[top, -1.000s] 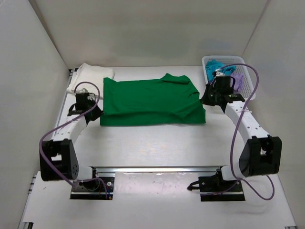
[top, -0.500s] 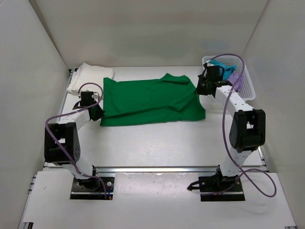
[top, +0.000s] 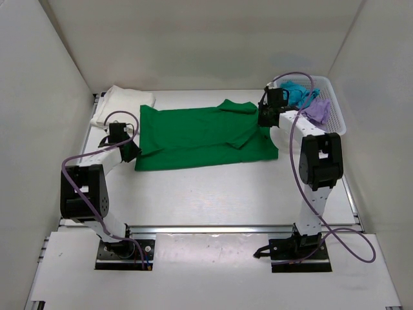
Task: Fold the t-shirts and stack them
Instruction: Fold the flattened tshirt in 1/3 of the way
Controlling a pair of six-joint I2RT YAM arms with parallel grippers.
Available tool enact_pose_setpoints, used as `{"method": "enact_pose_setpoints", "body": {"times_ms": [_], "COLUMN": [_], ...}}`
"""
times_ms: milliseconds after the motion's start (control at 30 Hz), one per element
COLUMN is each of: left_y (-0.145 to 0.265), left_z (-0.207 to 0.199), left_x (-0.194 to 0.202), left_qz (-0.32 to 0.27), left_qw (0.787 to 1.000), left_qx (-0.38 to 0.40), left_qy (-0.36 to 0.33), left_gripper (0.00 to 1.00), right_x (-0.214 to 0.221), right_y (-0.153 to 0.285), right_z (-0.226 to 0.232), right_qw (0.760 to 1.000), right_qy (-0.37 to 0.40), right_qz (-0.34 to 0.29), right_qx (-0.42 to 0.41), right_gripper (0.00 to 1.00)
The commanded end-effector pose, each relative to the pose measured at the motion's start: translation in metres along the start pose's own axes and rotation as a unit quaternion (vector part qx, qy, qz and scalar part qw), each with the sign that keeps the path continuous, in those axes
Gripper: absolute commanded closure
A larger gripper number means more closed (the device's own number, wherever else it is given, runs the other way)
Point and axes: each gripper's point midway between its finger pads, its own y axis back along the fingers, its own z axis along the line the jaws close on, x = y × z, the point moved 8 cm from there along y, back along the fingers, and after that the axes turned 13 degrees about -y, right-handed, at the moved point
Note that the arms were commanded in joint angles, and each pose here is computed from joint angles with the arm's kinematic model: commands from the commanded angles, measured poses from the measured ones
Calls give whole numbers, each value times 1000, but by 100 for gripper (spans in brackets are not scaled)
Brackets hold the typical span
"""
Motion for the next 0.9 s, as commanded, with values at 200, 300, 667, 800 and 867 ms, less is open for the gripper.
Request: {"method": "enact_pose_setpoints", "body": {"times_ms": [200,300,667,800,867], "left_y": [33,39,22,14,10], "left_z": [13,16,14,17,16], "left_x": [-17,-7,45,49,50], "left_qz": [-63,-56,-14,-4,-13], "left_qw": [998,998,992,991,990], "left_qx": [-3,7,80,76,77], "left_qy": [22,24,99,113,116], "left_gripper": [40,43,41,41,42], "right_x": [-48,-44,88,111,116], "right_y": [26,42,118,119,112], "right_z": [32,34,-27,-69,-80], "right_qw": [997,997,984,961,954], "right_qy": [14,23,-129,-241,-268], "right_qz": [-68,-68,-107,-102,-100], "right_qx": [-17,-14,-58,-94,-94], "right_gripper": [66,51,95,62,58]}}
